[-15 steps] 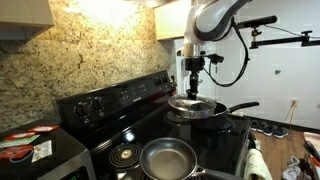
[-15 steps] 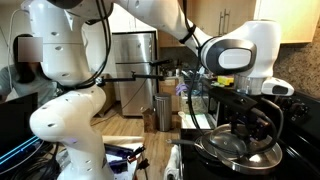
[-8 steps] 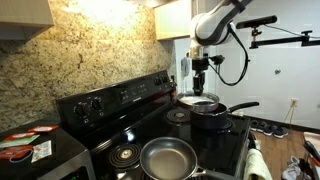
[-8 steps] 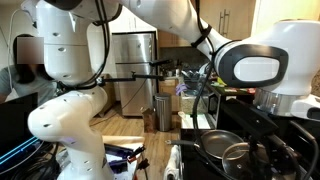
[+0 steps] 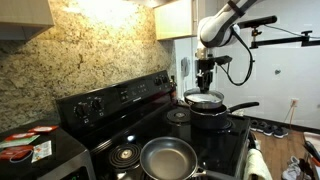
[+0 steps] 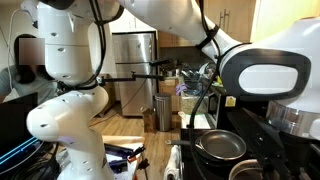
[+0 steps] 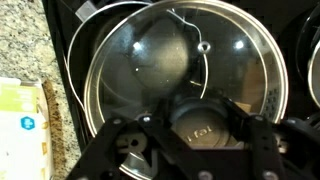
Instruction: Transfer the lid from the pan to the pot
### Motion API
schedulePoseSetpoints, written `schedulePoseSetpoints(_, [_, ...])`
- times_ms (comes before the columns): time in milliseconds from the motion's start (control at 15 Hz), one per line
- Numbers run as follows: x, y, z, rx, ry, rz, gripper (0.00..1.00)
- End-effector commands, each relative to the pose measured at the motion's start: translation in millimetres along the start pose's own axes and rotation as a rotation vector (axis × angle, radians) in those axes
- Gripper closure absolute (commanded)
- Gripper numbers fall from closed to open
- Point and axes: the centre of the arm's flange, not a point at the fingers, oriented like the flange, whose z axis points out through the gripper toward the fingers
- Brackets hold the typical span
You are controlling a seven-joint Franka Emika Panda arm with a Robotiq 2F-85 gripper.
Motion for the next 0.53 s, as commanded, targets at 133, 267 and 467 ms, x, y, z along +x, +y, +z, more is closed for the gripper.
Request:
schedulePoseSetpoints(133, [0,34,10,-0.028,0.037,0.109,0.69])
schedulePoseSetpoints(267, [-2,43,18,-0.033,0.029,0.138,0.69])
schedulePoseSetpoints(467, [-3,52,28,-0.04,0.042,0.15,0.69])
